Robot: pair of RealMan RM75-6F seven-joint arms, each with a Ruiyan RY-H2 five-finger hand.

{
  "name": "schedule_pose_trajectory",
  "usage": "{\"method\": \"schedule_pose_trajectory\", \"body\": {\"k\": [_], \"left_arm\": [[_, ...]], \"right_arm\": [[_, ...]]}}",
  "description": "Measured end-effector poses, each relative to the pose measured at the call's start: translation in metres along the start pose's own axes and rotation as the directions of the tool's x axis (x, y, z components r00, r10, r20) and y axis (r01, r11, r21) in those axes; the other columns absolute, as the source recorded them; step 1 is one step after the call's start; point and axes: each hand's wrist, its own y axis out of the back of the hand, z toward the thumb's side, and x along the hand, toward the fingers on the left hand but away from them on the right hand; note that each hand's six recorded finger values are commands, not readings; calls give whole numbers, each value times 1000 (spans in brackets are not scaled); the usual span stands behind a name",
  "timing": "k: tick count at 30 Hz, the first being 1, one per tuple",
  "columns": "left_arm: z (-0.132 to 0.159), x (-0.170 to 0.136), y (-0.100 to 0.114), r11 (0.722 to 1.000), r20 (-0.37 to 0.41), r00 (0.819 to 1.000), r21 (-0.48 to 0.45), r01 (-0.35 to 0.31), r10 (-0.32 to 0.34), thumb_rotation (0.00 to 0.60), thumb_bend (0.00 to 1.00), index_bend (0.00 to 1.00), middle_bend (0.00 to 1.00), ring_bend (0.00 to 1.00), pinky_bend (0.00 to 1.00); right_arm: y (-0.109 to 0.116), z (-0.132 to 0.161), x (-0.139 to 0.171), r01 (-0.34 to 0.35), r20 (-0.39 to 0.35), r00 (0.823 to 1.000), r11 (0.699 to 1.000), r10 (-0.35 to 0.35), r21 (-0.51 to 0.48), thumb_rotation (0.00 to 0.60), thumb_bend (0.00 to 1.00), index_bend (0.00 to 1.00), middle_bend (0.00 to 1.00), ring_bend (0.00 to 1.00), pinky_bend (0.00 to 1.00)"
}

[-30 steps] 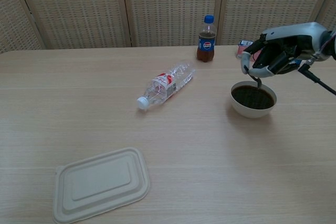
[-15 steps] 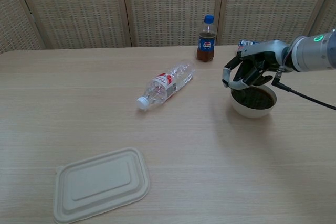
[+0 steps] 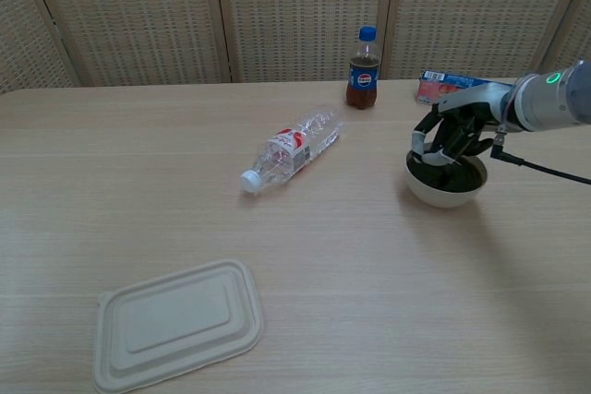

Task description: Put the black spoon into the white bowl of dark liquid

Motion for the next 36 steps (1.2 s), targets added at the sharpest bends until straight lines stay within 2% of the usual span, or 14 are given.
{"method": "schedule_pose_trajectory", "body": {"k": [14, 22, 28, 36], "left_arm": [[1, 2, 0, 1000, 4, 1000, -3, -2, 2, 600, 410, 0, 0, 0, 0], [-3, -2, 1, 1000, -13, 1000, -1, -3, 2, 600, 410, 0, 0, 0, 0], [-4, -2, 0, 1000, -17, 1000, -2, -1, 1, 600, 410, 0, 0, 0, 0], [-3, -1, -1, 1000, -9, 1000, -3, 1, -1, 600, 411, 0, 0, 0, 0]], "right_arm": [[-11, 6, 6, -46, -9, 999, 999, 46, -15, 600, 682, 637, 928, 949, 1000], [-2, 12, -4, -25, -5, 1000, 1000, 25, 3, 600, 683, 637, 928, 949, 1000], [6, 6, -9, -14, 24, 1000, 1000, 14, 13, 600, 682, 637, 929, 951, 1000], [4, -2, -5, -37, 46, 998, 999, 36, 26, 600, 683, 637, 934, 957, 1000]]}}
